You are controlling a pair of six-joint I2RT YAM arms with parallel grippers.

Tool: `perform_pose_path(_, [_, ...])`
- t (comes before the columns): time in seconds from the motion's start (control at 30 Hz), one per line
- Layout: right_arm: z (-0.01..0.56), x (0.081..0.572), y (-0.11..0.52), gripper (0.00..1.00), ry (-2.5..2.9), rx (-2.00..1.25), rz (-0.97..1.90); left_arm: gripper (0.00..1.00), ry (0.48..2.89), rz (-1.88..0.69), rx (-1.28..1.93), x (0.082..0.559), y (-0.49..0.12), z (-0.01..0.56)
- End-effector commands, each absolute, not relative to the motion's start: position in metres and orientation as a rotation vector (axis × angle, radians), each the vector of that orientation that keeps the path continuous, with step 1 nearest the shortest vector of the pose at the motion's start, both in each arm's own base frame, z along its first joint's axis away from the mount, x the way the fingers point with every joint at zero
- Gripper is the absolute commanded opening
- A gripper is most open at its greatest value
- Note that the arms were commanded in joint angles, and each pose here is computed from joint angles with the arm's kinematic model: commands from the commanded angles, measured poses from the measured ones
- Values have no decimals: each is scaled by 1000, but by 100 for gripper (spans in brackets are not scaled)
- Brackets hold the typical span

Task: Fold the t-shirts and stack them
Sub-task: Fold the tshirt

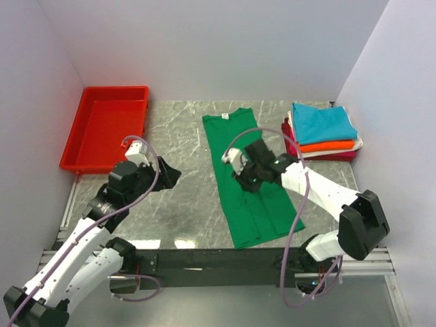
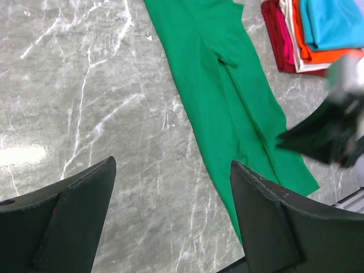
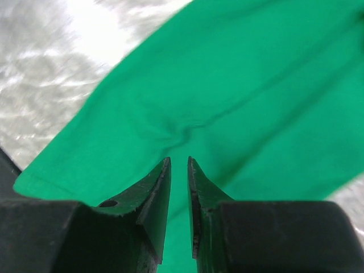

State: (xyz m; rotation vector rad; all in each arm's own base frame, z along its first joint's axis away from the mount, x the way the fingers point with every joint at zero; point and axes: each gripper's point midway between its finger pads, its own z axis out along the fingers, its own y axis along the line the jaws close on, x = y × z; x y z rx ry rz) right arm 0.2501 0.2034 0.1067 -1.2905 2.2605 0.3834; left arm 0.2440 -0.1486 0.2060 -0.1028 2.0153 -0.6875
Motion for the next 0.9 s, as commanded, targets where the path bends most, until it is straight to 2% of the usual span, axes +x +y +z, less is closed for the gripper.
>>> perform_pose_path(0.0, [101,242,211,26,2216,-1336,298,87,1966,-689,-106,242,-145,220])
perform_pose_path(0.4, [61,212,233,26,2199,-1567,186,87,1983,-684,-108,236,-142,210])
perform_pose_path(0.87, [44,207,230,27,2223,-1603,123,86,1981,-681,-103,235,-141,210])
